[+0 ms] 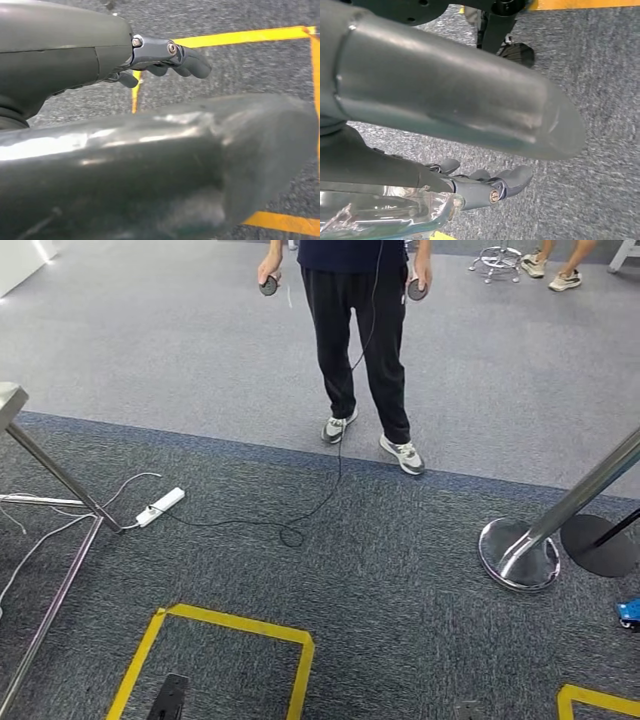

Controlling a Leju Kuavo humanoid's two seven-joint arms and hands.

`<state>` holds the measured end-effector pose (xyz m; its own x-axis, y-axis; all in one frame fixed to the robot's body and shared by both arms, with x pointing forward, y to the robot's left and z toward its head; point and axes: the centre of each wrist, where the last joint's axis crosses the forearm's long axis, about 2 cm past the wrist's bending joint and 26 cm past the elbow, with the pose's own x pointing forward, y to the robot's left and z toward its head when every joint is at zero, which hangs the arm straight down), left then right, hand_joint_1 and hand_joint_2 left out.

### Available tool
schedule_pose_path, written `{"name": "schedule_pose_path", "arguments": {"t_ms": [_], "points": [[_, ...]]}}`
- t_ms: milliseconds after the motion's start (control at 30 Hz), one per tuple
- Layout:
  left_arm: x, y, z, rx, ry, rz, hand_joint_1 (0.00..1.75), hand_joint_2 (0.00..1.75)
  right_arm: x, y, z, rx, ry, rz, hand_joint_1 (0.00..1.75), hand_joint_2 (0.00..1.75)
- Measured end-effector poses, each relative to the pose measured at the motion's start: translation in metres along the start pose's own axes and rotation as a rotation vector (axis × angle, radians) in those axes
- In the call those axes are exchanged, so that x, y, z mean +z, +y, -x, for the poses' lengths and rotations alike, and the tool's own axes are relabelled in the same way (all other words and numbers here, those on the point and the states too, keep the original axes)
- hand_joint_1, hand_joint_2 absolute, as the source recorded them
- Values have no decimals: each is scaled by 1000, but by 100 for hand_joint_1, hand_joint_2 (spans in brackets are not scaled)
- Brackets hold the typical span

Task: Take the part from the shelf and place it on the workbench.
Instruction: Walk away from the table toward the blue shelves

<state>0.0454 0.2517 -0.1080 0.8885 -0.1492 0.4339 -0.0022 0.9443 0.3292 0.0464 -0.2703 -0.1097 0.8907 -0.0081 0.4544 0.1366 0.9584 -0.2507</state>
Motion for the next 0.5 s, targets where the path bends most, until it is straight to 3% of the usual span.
{"name": "schedule_pose_path", "arguments": {"t_ms": [500], "points": [[0,0,-1,-4,2,0,0,0,0,-2,1,4,5,5,0,0]]}}
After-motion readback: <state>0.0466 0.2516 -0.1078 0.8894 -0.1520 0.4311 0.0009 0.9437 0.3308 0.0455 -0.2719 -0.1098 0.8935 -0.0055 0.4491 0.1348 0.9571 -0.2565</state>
